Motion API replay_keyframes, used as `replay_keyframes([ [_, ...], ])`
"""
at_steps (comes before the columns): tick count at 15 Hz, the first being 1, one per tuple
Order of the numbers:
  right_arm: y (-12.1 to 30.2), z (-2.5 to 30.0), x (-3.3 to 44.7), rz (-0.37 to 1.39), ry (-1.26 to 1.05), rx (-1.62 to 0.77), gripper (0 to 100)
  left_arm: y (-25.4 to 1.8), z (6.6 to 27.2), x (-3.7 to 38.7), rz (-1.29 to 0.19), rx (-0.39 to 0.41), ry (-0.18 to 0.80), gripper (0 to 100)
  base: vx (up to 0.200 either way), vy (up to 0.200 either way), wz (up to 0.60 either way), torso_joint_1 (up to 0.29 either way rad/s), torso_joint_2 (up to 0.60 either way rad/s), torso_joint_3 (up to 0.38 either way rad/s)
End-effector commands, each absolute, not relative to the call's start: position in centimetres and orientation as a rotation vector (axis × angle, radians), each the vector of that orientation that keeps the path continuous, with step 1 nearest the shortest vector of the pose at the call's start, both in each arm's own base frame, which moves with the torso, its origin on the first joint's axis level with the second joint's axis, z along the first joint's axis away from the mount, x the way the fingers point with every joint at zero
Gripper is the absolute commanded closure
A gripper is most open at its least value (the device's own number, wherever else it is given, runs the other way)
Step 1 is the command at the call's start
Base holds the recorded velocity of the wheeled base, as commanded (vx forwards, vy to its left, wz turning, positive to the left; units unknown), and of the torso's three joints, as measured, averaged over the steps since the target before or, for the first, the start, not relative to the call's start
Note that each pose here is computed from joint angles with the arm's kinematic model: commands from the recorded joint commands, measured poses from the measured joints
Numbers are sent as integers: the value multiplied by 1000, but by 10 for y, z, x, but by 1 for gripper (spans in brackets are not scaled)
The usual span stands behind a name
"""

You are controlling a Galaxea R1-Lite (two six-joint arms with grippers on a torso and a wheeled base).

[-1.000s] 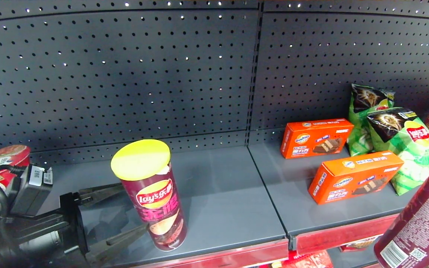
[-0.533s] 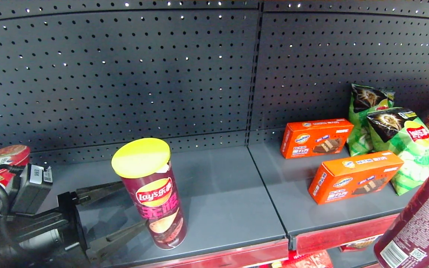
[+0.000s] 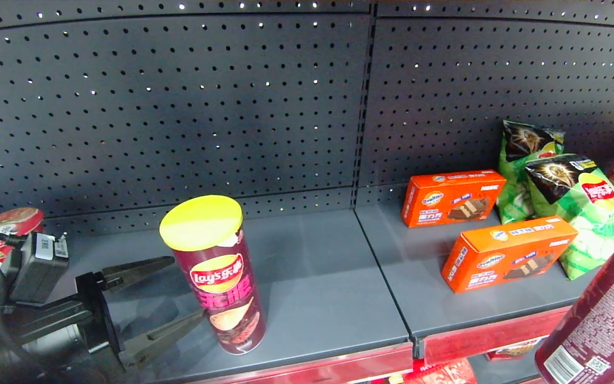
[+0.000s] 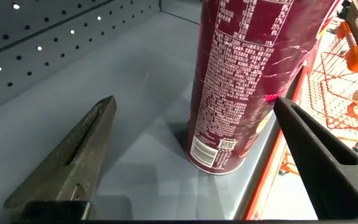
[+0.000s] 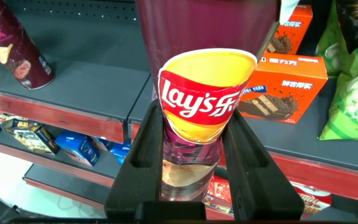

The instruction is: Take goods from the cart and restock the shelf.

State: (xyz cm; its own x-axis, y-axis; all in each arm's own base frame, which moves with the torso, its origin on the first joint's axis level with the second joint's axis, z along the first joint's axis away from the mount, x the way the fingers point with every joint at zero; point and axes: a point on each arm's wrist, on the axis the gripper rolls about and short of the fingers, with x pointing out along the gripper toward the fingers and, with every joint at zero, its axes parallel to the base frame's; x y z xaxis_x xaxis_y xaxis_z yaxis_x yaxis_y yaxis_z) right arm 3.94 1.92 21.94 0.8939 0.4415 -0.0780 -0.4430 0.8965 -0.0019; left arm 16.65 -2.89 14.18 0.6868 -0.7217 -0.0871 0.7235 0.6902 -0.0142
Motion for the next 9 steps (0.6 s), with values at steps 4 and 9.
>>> replay_keyframes([
  [4,19,218,39,461,84,-8,100,-26,159,150,-799,13,6,0,0,0,0,0,0,0],
  [9,20,218,39,466,83,-5,100,-25,172,131,-794,2,-69,0,0,0,0,0,0,0],
])
